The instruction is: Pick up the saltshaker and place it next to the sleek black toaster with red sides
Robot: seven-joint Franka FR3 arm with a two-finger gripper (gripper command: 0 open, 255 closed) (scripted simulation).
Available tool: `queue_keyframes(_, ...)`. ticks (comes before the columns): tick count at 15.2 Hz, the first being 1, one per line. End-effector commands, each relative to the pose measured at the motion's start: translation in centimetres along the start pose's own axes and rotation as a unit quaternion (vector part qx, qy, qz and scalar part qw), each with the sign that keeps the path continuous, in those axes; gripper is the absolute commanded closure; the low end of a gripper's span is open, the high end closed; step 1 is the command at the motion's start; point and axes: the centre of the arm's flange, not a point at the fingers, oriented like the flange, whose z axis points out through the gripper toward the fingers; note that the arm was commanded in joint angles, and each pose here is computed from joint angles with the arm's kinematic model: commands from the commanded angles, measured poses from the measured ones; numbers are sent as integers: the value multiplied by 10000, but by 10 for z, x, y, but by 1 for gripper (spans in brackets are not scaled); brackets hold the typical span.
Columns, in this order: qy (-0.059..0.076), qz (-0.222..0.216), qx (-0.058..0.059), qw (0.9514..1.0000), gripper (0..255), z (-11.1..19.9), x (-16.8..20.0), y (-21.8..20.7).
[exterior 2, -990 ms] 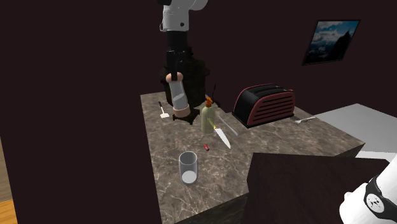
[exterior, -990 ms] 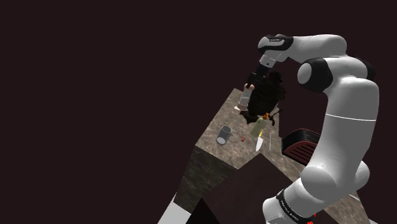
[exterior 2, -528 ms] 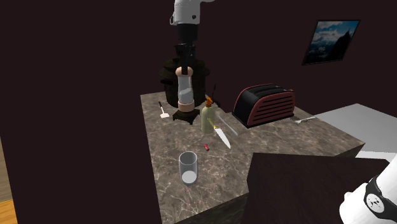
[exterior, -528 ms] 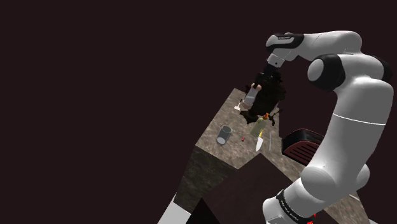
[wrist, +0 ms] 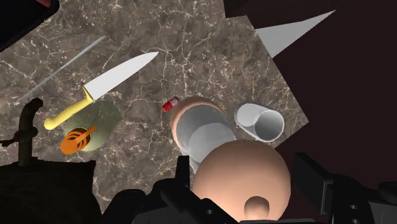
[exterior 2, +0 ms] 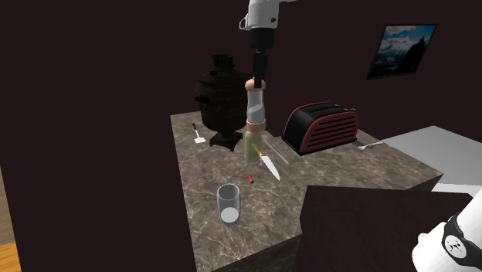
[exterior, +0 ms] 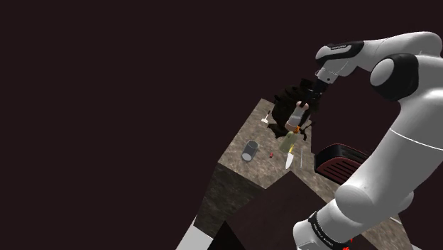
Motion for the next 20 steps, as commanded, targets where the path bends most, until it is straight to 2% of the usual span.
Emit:
queue_keyframes(1,0,-6,1,10000,255,0,-23,11)
queue_keyframes(20,0,-6,1,10000,255,-13,-251,115)
